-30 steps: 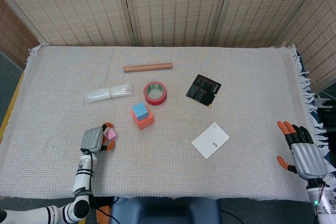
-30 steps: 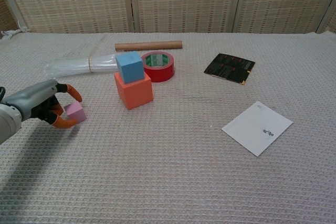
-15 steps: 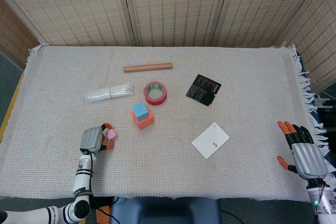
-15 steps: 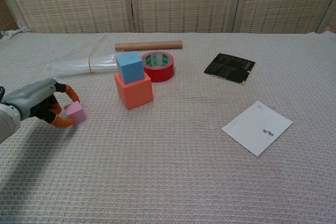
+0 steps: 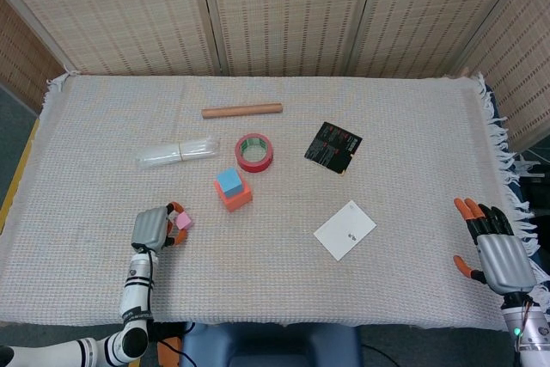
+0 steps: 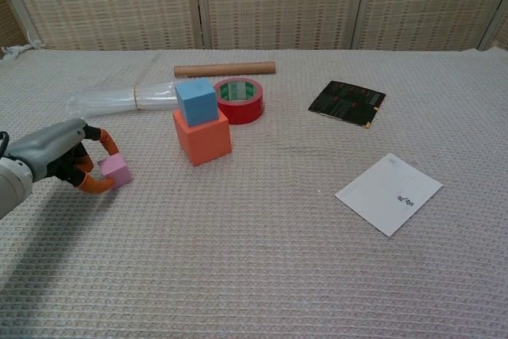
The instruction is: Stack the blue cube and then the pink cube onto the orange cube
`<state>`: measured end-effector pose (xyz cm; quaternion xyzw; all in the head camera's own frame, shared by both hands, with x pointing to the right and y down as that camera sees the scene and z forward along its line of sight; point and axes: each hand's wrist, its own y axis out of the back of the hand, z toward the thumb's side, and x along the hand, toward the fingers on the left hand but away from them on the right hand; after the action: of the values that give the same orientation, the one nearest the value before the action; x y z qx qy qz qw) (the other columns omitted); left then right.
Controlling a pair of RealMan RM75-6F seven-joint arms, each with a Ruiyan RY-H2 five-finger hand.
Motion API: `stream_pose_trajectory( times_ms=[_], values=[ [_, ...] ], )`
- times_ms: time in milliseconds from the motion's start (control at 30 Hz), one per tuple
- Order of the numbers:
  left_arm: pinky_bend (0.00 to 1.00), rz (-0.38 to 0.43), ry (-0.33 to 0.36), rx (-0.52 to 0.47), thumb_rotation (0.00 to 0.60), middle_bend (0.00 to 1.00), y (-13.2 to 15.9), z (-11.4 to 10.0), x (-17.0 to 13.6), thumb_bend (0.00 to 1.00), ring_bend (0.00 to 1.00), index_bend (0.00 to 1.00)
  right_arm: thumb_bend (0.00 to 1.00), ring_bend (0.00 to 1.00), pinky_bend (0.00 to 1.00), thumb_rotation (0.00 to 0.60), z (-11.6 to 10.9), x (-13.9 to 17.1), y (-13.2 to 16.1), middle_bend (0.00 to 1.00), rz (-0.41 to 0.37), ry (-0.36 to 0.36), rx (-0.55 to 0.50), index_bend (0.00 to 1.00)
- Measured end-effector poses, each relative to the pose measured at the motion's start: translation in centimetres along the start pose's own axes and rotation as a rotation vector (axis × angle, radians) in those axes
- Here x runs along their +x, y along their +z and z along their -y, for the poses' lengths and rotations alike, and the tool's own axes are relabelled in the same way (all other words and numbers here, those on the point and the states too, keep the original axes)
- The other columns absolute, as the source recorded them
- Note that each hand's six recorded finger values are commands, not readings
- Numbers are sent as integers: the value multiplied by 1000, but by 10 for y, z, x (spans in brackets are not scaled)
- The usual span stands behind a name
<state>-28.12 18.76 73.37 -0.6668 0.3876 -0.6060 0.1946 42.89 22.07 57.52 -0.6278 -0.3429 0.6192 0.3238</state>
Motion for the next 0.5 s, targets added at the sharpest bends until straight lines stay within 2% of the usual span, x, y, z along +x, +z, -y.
stream_pose_trajectory(
  times_ms=[300,500],
  values=[
    [1000,23,6,-16,600,1000,3,-6,-4,336,1000,483,182,0,0,600,0,0,0,0,1,3,-1,0],
    [1000,63,2,-39,600,1000,5,-24,-11,345,1000,488,182,0,0,600,0,0,0,0,3,3,0,0]
  ],
)
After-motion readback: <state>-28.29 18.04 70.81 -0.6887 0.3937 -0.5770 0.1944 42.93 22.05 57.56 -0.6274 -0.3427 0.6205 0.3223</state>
